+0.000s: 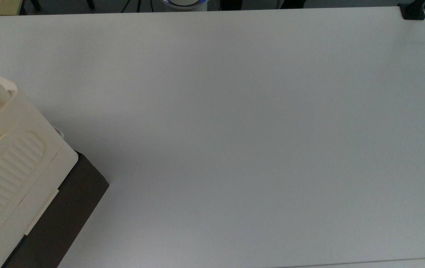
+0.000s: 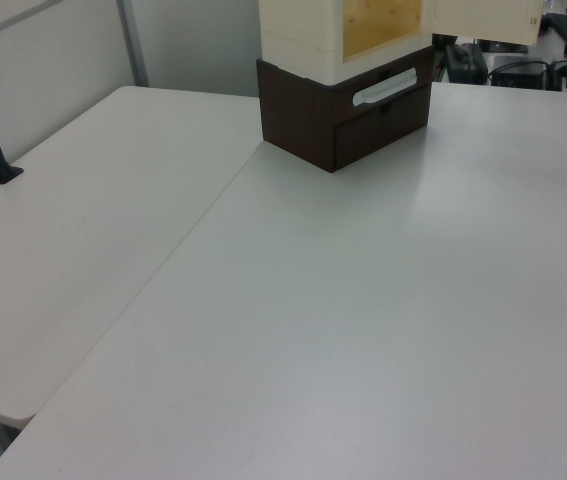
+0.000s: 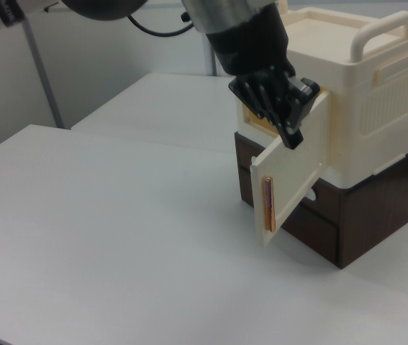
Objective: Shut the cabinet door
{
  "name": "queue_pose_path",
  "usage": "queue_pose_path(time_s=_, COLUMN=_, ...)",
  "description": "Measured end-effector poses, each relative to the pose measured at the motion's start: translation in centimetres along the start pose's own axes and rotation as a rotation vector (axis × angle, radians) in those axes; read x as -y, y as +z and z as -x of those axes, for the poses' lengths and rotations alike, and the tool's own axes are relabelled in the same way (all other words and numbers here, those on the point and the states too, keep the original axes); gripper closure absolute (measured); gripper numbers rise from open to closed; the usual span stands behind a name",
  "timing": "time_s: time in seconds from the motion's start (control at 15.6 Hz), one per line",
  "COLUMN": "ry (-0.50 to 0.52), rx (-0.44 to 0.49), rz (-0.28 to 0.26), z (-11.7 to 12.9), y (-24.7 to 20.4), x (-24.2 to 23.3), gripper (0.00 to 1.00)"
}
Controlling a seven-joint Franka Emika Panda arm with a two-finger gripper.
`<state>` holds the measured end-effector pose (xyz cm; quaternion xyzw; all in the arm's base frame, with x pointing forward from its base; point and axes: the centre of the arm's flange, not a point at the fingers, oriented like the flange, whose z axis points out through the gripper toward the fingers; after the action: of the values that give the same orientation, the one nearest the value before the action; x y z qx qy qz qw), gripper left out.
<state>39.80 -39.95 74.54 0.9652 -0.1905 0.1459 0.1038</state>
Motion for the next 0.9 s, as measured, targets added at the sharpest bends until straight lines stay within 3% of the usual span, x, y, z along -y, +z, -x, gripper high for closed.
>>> queue_pose_path(time_s=0.51, ry=-0.031, rx=0.056, rz=-0.011, z=-0.4, y=3.2, x=0.3, gripper=0.99)
queue_pose_path(time_s=0.9, ry=-0.074, rx=0.085, rz=-0.042, z=-2.0, y=5.5, x=4.2, gripper=0.99)
